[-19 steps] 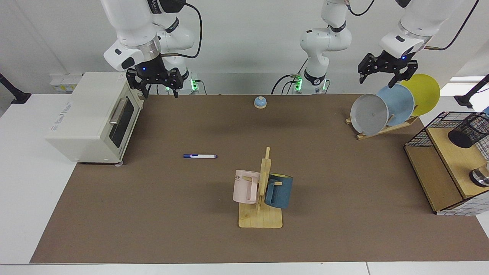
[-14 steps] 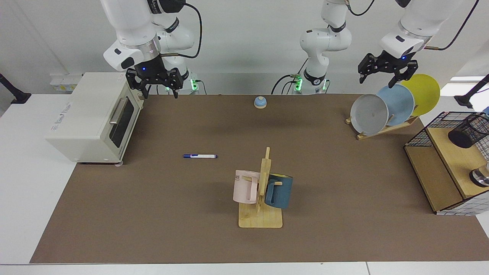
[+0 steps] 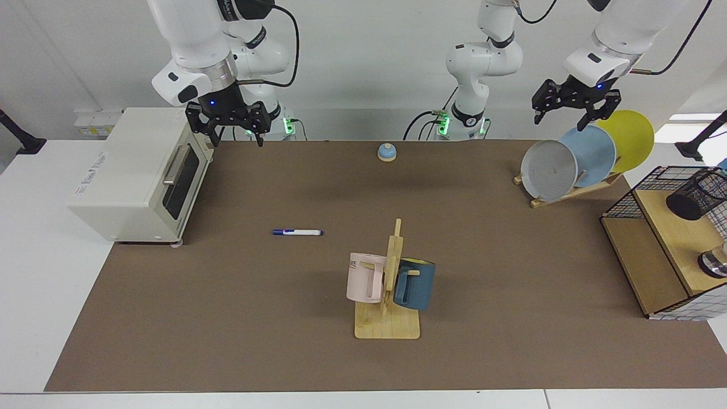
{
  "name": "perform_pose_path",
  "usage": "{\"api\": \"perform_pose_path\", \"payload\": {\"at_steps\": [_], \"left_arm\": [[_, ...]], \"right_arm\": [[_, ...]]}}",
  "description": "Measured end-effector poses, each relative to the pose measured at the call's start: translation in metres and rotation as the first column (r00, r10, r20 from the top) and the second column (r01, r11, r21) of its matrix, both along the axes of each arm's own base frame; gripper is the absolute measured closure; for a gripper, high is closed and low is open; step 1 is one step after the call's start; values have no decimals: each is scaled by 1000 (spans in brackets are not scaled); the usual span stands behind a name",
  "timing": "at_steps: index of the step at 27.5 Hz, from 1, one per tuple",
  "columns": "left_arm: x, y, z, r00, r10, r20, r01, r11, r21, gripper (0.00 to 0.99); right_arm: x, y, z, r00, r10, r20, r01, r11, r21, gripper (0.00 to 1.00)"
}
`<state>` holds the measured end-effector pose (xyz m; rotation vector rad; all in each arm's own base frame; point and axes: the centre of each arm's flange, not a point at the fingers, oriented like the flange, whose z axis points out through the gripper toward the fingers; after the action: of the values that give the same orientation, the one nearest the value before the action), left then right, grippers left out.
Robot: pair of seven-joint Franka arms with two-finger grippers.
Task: Put markers into pen holder
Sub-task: 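Reach the right gripper toward the blue-capped white marker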
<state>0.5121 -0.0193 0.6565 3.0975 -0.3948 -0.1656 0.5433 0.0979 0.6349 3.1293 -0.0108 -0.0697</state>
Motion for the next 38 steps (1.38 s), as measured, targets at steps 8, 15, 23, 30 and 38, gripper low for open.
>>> {"api": "perform_pose_path", "payload": {"at_steps": [8,15,23,30,38], "left_arm": [[0,0,0,1000,0,0,0,1000,0,0],[0,0,0,1000,0,0,0,1000,0,0],[0,0,0,1000,0,0,0,1000,0,0],[0,0,0,1000,-1,0,1,1000,0,0],[0,0,-1,1000,-1,-3,1,1000,0,0]], "right_arm": [[0,0,-2,1000,-3,5,3,1000,1,0],[0,0,-9,989,-144,23,144,990,3,0],[1,8,-39,888,-460,3,460,887,31,0],[12,24,-84,683,-730,14,725,680,106,0],[19,41,-152,440,-898,-19,896,437,82,0]]}}
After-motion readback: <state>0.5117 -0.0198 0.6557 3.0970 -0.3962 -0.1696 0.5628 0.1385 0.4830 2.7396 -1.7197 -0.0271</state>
